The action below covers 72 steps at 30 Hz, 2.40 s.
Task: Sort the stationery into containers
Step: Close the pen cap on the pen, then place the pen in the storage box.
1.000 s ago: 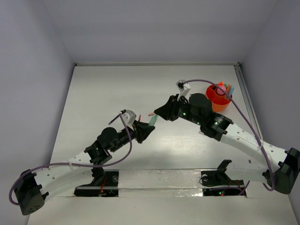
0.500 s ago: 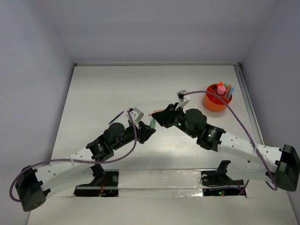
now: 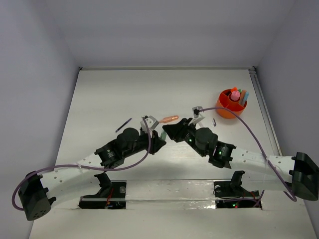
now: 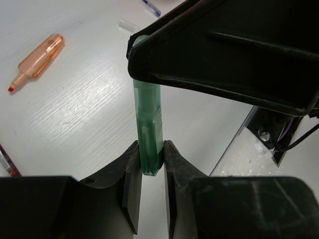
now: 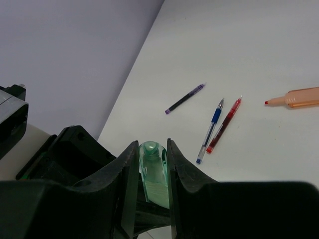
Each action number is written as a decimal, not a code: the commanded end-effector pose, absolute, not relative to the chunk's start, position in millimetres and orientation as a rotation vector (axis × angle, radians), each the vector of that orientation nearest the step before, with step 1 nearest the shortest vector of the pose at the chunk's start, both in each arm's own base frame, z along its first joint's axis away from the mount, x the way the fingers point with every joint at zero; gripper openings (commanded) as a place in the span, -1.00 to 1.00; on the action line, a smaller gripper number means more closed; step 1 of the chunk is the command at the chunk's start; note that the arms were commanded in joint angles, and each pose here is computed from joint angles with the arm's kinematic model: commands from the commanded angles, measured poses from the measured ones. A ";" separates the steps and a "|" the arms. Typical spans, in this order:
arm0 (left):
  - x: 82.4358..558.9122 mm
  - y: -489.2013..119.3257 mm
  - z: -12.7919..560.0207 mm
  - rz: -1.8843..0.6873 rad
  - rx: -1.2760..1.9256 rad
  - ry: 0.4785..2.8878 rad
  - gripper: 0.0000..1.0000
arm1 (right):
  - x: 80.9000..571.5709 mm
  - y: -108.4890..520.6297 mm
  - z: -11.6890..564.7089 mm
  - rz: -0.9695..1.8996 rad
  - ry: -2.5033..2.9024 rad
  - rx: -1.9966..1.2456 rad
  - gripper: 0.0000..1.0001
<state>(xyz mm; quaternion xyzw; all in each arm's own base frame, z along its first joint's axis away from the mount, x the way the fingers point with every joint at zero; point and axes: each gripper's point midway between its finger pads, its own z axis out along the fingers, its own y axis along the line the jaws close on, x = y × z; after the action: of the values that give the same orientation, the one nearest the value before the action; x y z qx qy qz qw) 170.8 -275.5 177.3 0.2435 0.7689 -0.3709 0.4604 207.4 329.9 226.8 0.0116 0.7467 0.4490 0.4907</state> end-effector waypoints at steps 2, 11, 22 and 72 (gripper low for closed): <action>185.6 -278.3 392.1 -1.158 0.336 1.167 -1.00 | 163.3 313.6 149.0 0.872 2.143 -0.243 -1.00; 173.6 -286.4 360.7 -1.236 0.381 1.211 -1.00 | 185.0 308.3 187.2 0.939 2.065 -0.258 -1.00; 173.2 -293.5 337.1 -1.265 0.389 1.265 -1.00 | 217.9 286.4 225.6 0.966 1.973 -0.162 -1.00; 216.4 -282.4 238.3 -0.968 0.282 1.615 0.98 | 440.4 15.3 281.3 -0.159 1.556 0.296 -1.00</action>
<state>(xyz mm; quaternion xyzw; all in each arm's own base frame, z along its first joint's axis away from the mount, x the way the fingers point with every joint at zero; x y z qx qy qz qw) 210.2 -280.1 210.1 0.1337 0.7147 -0.4022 0.5563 425.1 25.3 232.6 0.1228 0.7526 -0.0556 0.6445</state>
